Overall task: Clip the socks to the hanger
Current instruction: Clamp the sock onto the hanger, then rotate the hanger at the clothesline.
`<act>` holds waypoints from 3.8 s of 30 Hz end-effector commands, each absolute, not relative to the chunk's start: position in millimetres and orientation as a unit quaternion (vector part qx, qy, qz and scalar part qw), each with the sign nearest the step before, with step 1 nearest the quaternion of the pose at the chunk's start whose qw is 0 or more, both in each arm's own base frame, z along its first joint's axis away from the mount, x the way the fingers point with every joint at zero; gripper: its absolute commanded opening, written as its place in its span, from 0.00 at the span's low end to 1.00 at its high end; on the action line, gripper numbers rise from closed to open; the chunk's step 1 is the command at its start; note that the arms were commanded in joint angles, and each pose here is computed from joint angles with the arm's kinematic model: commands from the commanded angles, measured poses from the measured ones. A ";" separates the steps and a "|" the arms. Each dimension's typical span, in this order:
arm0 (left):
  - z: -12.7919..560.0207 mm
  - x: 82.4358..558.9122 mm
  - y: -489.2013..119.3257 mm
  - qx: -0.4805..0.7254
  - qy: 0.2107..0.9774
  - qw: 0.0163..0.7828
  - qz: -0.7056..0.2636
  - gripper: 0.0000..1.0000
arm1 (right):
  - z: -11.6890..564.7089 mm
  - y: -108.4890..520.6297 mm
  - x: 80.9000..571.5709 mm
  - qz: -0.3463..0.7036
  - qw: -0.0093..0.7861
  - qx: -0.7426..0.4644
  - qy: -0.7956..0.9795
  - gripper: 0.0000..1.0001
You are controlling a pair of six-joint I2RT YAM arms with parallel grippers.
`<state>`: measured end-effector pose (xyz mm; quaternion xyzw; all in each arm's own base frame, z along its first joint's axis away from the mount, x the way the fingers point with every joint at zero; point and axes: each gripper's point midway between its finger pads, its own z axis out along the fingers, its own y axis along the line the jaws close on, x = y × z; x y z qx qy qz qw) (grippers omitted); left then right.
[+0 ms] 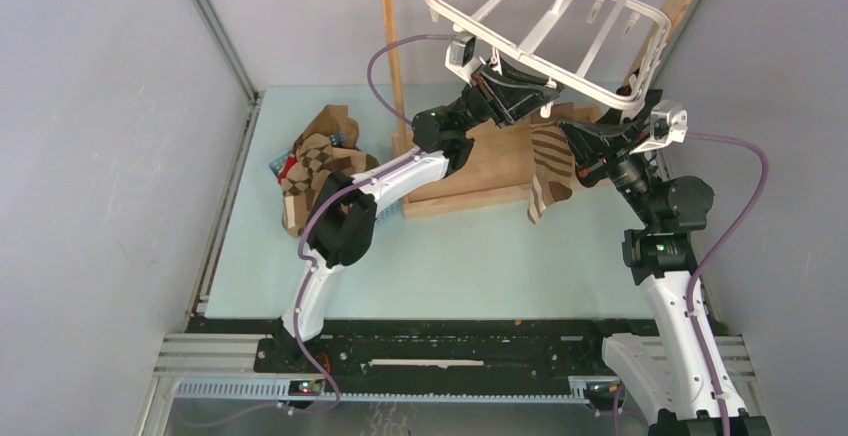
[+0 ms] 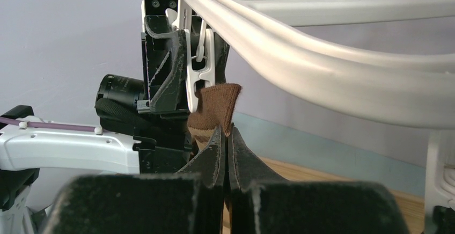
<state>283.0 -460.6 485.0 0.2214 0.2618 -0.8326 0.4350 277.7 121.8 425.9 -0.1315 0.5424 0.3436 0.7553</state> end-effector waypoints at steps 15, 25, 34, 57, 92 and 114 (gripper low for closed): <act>489.0 280.8 -455.2 0.205 0.274 0.430 -0.836 0.73 | 449.0 120.5 269.6 0.343 0.771 -0.132 0.521 0.00; 416.0 303.2 -447.0 0.180 0.371 0.442 -0.796 0.96 | 433.4 114.8 272.1 0.319 0.761 -0.133 0.549 0.00; 400.4 289.8 -422.9 0.203 0.393 0.468 -0.766 1.00 | 411.5 103.7 276.8 0.271 0.753 -0.131 0.585 0.00; 322.3 247.2 -298.9 0.297 0.625 0.560 -0.456 1.00 | 414.6 5.2 314.8 0.090 0.778 -0.081 0.617 0.01; 315.3 251.4 -176.6 0.164 0.748 0.597 -0.242 1.00 | 427.0 -69.0 404.5 0.034 0.781 -0.061 0.621 0.01; 308.3 256.8 -186.5 0.167 0.750 0.586 -0.256 1.00 | 416.4 -74.6 442.0 0.070 0.758 -0.077 0.644 0.09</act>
